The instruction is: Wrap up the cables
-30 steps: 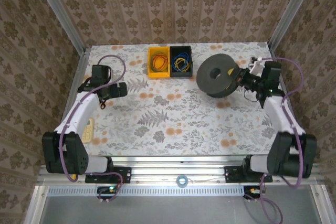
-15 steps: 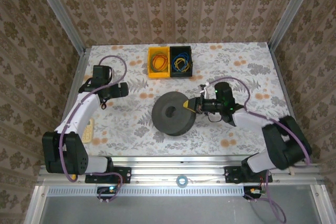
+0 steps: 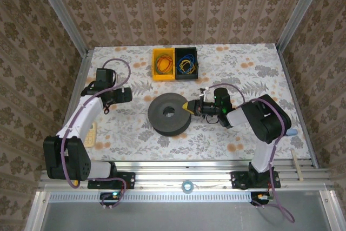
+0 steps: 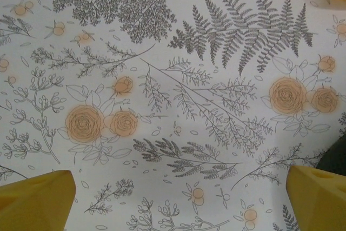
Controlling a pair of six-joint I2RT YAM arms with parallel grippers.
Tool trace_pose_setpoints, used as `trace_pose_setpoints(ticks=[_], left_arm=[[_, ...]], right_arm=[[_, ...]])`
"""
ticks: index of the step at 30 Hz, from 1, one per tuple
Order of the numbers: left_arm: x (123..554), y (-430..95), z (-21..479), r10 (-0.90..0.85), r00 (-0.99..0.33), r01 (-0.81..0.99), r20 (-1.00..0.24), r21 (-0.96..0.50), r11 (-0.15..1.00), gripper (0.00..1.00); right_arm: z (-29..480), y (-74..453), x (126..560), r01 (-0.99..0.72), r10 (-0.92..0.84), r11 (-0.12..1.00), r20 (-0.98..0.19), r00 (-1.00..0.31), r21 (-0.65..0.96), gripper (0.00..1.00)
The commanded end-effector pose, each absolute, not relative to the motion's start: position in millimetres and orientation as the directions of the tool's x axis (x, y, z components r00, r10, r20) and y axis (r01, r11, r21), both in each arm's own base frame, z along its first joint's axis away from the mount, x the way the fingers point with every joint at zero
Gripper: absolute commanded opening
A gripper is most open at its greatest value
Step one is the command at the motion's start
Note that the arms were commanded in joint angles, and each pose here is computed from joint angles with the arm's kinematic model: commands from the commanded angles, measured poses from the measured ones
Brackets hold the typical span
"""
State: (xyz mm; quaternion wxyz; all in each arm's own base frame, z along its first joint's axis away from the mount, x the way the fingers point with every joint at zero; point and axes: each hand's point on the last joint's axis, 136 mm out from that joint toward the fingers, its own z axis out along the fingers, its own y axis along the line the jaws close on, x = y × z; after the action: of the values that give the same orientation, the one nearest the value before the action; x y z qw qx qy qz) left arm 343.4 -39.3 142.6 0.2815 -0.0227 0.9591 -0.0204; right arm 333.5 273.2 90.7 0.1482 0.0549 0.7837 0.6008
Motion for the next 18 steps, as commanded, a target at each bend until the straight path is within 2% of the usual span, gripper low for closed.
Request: trace_pose_setpoints(ticks=[1,6,8,9,11,16,17,18], left_arm=[[343,-45,146,-0.028,-0.856,0.000,-0.517,-0.053,0.999,1.00],[345,-49,142,-0.014,-0.871,0.013,-0.490,-0.051,0.999,1.00],[346,-50,140,-0.013,-0.872,0.014,-0.489,-0.051,0.999,1.00],[347,-50,140,-0.013,-0.872,0.014,-0.489,-0.052,0.999,1.00],[349,-51,140,-0.009,-0.872,0.018,-0.489,-0.050,0.999,1.00],[350,-51,142,0.003,-0.873,0.023,-0.488,-0.036,0.999,1.00],[350,-51,142,0.006,-0.873,0.025,-0.488,-0.033,0.999,1.00],[350,-51,143,0.007,-0.872,0.026,-0.490,-0.031,0.999,1.00]], right_arm=[[74,275,332,-0.102,0.233,0.321,-0.182,-0.955,0.942,0.05],[61,268,327,-0.113,0.168,0.455,-0.210,-0.963,0.883,0.13],[60,261,326,-0.127,0.136,0.523,-0.230,-0.964,0.843,0.21],[60,260,325,-0.134,0.120,0.549,-0.237,-0.964,0.825,0.28],[63,254,325,-0.144,0.093,0.599,-0.247,-0.964,0.788,0.48],[89,243,331,-0.211,0.027,0.691,-0.316,-0.948,0.691,0.92],[99,239,333,-0.233,0.007,0.715,-0.340,-0.940,0.660,0.99],[110,234,338,-0.256,-0.012,0.746,-0.372,-0.928,0.615,1.00]])
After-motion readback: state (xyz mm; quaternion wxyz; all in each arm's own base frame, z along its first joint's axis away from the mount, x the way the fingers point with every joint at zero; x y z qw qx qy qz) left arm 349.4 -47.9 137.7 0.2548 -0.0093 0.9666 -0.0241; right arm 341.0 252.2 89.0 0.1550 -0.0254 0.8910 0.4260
